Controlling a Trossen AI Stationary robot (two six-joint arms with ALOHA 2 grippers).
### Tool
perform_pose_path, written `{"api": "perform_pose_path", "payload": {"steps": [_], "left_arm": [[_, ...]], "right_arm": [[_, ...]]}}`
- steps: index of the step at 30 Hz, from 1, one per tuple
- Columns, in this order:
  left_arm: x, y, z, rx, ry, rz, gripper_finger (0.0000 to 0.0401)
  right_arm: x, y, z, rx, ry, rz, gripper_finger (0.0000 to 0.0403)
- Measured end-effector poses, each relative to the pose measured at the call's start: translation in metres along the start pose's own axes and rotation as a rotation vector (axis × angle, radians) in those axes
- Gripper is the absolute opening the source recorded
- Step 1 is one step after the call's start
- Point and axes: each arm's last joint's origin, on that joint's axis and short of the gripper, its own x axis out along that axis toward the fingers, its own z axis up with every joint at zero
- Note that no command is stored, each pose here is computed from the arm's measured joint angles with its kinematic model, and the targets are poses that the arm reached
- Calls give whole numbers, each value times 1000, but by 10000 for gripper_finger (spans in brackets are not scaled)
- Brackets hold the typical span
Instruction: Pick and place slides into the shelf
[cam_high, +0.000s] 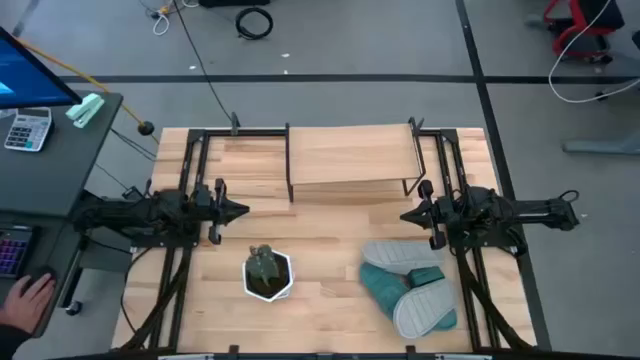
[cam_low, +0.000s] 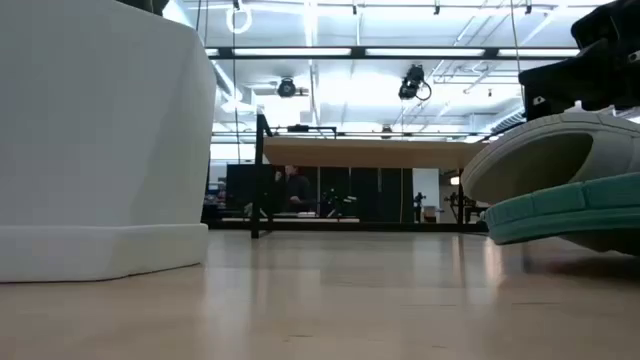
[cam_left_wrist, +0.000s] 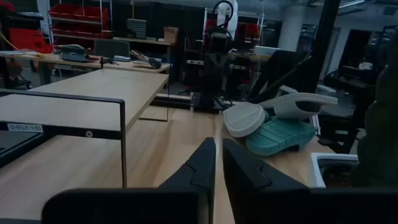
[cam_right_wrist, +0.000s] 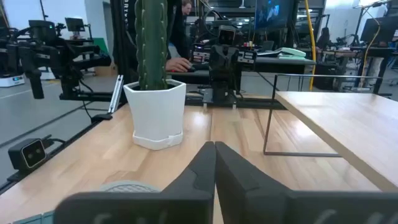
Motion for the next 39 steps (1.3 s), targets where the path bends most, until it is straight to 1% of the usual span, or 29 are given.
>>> {"api": "perform_pose_path", "payload": {"steps": [5,14,24,34,39], "left_arm": [[0,0,0,0,0,0,28],[0,0,0,0,1,0,40],[0,0,0,0,1,0,28],[0,0,0,0,0,0,40],[0,0,0,0,0,0,36]], "right_arm": [[0,0,0,0,0,0,14],[0,0,0,0,0,0,14],[0,0,0,0,0,0,14],[0,0,0,0,0,0,14],[0,0,0,0,0,0,14]]}}
